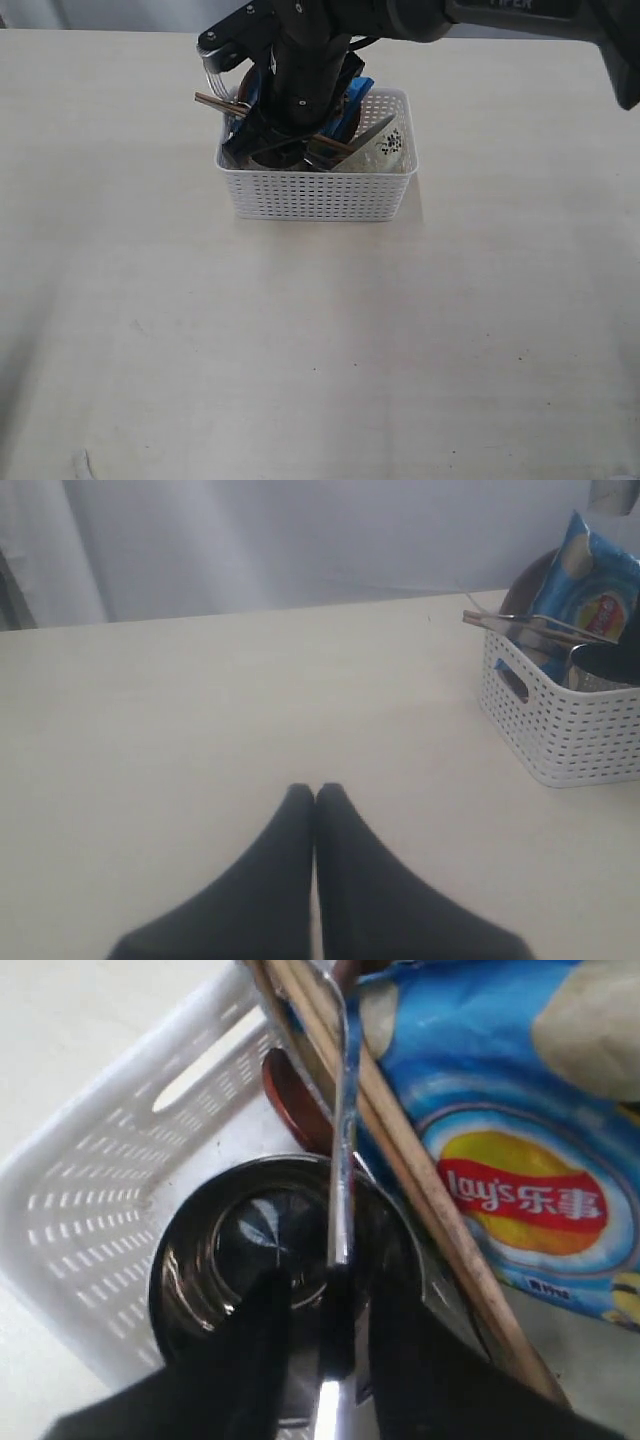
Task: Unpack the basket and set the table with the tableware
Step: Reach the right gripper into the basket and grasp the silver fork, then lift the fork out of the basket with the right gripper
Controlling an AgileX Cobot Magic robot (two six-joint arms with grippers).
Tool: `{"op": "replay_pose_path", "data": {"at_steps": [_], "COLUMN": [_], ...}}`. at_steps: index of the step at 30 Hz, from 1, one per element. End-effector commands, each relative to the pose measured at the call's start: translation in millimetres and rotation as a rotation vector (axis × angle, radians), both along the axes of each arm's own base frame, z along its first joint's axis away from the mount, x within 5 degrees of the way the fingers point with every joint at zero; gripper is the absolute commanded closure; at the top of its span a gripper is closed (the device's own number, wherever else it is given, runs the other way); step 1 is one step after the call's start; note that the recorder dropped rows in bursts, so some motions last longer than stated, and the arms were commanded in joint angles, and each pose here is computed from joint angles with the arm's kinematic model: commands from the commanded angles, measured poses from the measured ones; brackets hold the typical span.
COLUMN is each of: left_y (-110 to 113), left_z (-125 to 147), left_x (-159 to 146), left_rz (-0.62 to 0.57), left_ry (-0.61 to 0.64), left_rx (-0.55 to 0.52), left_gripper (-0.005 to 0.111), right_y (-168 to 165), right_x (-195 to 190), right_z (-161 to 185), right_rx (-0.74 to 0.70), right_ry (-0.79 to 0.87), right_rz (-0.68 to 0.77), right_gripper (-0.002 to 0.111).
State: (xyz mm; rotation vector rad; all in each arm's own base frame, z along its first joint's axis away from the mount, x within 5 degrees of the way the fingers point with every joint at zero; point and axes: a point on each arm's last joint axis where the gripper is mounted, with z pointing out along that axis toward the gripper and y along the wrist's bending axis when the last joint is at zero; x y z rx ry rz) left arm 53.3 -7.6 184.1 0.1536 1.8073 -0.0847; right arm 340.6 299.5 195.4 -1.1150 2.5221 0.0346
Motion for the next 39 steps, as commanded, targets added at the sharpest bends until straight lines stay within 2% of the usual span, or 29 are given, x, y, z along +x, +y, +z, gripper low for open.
{"op": "replay_pose_path", "data": {"at_steps": [1, 3, 17, 31, 39], "left_y": [0, 0, 0, 0, 0], "left_z": [0, 0, 0, 0, 0], "left_x": [0, 0, 0, 0, 0], "left_rz": [-0.005, -0.005, -0.005, -0.005, -0.005], "left_ry": [-0.007, -0.007, -0.007, -0.007, -0.007], "left_rx": [-0.008, -0.008, -0.008, -0.008, -0.008], "left_gripper": [0.107, 0.107, 0.107, 0.107, 0.107], "right_y": [-2, -2, -6, -17, -21], "right_x": [2, 2, 2, -10, -37], "right_z": [0, 0, 11, 63, 103], "right_rx": [-0.014, -0.023, -0.045, 0.027, 0.044], "right_ry": [-0.004, -0.007, -0.042, -0.102, -0.111], "right_rz": [0.001, 0.015, 0.028, -0.014, -0.001], "right_gripper": [0.101, 0.109, 0.109, 0.109, 0.109]}}
